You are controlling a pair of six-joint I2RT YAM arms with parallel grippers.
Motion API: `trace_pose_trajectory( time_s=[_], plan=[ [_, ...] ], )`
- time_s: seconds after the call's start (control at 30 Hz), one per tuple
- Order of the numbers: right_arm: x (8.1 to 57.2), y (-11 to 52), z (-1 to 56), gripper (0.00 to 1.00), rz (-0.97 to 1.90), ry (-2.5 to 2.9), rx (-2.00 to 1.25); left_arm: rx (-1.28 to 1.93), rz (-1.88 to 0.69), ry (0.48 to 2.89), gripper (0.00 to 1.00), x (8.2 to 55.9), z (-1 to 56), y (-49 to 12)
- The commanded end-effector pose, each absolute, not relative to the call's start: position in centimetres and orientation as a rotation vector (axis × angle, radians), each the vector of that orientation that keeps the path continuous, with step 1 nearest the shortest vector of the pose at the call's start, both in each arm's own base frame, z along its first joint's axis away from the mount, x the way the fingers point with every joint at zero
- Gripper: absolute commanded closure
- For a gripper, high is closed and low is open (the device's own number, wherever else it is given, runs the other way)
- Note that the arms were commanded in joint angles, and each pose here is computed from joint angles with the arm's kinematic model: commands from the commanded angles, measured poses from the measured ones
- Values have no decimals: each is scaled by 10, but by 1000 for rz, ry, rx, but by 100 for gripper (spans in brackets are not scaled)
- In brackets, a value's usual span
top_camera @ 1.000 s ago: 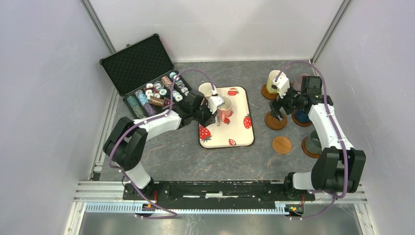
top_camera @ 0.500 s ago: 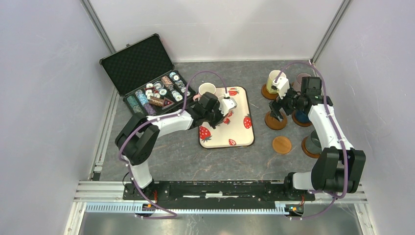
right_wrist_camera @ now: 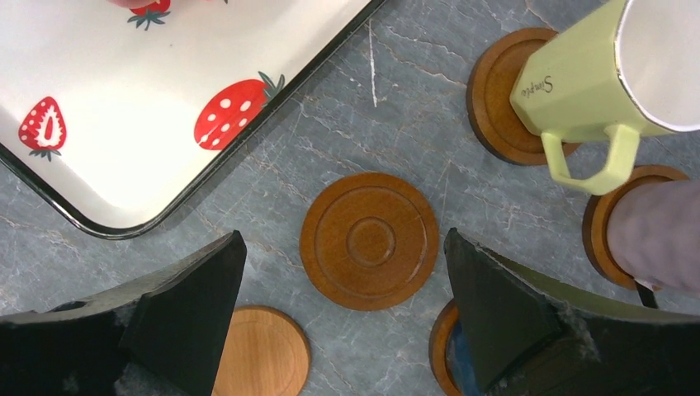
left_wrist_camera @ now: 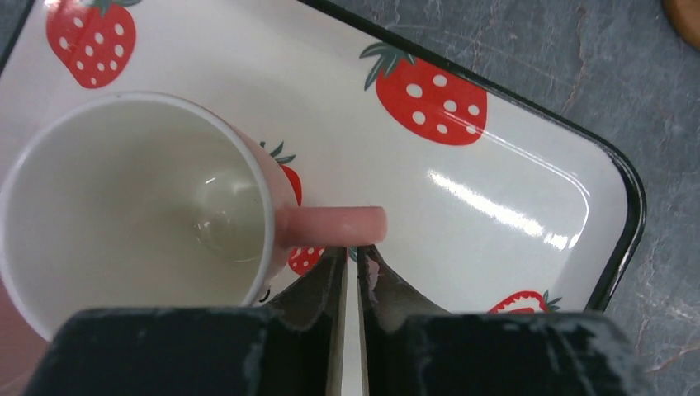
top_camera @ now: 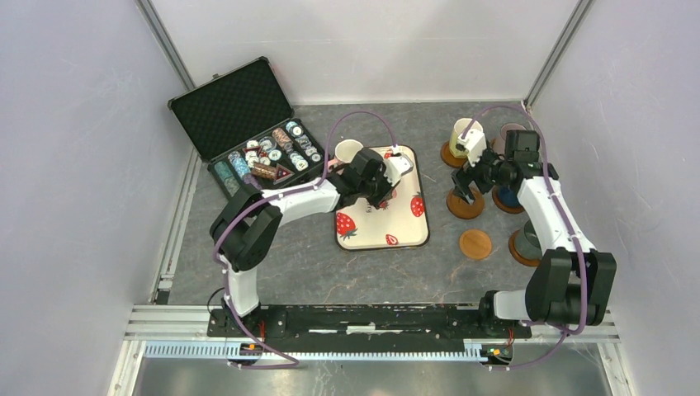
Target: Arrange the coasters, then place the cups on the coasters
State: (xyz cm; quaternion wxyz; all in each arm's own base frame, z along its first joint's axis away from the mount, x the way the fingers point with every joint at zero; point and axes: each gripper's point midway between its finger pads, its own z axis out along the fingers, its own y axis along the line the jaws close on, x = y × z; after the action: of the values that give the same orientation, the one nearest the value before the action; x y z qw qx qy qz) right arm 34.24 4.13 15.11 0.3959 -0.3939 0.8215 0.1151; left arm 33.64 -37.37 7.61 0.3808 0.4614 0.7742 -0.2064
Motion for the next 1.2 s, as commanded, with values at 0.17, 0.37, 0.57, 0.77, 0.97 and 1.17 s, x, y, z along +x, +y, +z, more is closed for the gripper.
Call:
trace_pose_trajectory(
  time_s=[0.17, 0.37, 0.57, 0.77, 0.97, 1.17],
  plan=[
    [347, 85, 145, 2, 316, 2080, -995, 1031, -798, 1902, 46, 315, 161, -354],
    [350, 130, 136, 2, 311, 2081, -1031, 824, -722, 1925, 1, 332, 201, -288],
    [350, 181, 124, 4, 338, 2098, -1067, 480, -393, 1953, 0, 382, 231, -206],
    [356, 216, 110, 8, 362, 2135, -1062, 390, -125, 1935, 0, 396, 237, -155],
    [375, 233, 96, 15, 370, 2178, -1012, 392, -112, 1930, 0, 388, 237, -147],
    [386, 242, 84, 32, 373, 2194, -992, 400, -64, 1933, 0, 387, 235, -138]
  ],
)
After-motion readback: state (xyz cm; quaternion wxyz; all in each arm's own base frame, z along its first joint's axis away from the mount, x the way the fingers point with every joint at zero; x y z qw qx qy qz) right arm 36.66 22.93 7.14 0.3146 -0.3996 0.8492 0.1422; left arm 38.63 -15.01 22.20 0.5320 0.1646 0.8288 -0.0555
